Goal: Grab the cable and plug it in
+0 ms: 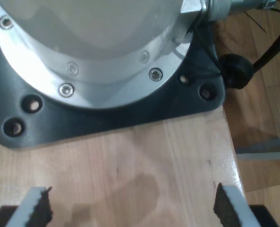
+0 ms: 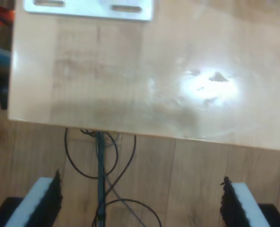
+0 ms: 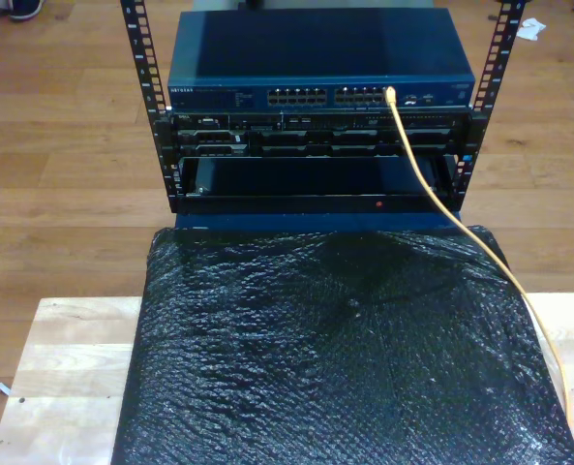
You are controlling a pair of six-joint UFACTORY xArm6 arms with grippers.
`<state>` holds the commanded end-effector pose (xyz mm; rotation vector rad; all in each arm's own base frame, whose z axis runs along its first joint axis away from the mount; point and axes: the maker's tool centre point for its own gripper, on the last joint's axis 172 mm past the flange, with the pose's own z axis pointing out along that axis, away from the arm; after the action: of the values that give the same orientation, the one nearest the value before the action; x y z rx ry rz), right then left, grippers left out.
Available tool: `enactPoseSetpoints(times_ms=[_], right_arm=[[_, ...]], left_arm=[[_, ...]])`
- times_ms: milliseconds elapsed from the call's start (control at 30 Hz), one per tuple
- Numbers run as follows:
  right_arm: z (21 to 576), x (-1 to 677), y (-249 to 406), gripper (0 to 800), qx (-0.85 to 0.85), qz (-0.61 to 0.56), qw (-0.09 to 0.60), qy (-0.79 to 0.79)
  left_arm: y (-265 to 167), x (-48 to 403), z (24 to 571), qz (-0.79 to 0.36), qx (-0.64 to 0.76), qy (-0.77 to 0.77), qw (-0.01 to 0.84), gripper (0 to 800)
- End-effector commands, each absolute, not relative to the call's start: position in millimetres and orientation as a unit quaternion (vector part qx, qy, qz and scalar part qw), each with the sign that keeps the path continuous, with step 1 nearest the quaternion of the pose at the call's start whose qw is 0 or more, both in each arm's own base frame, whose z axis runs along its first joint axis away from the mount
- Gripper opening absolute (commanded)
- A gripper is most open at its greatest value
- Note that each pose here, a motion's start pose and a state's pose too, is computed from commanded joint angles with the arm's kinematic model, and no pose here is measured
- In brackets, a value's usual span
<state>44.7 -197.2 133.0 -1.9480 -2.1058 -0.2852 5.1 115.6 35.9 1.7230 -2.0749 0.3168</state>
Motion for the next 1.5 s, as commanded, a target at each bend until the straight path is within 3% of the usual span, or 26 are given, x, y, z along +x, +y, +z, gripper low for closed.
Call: enactPoseSetpoints(times_ms=[333,1500], right_arm=[[93,30,-171,799,-0.676,-0.107,0.131,-0.718],[28,18,-147,800,-0.672,-0.099,0.102,-0.727]], left_arm=[[116,5,36,0.114,0.620,-0.747,0.211,800],[116,5,36,0.114,0.620,-0.747,0.211,800]])
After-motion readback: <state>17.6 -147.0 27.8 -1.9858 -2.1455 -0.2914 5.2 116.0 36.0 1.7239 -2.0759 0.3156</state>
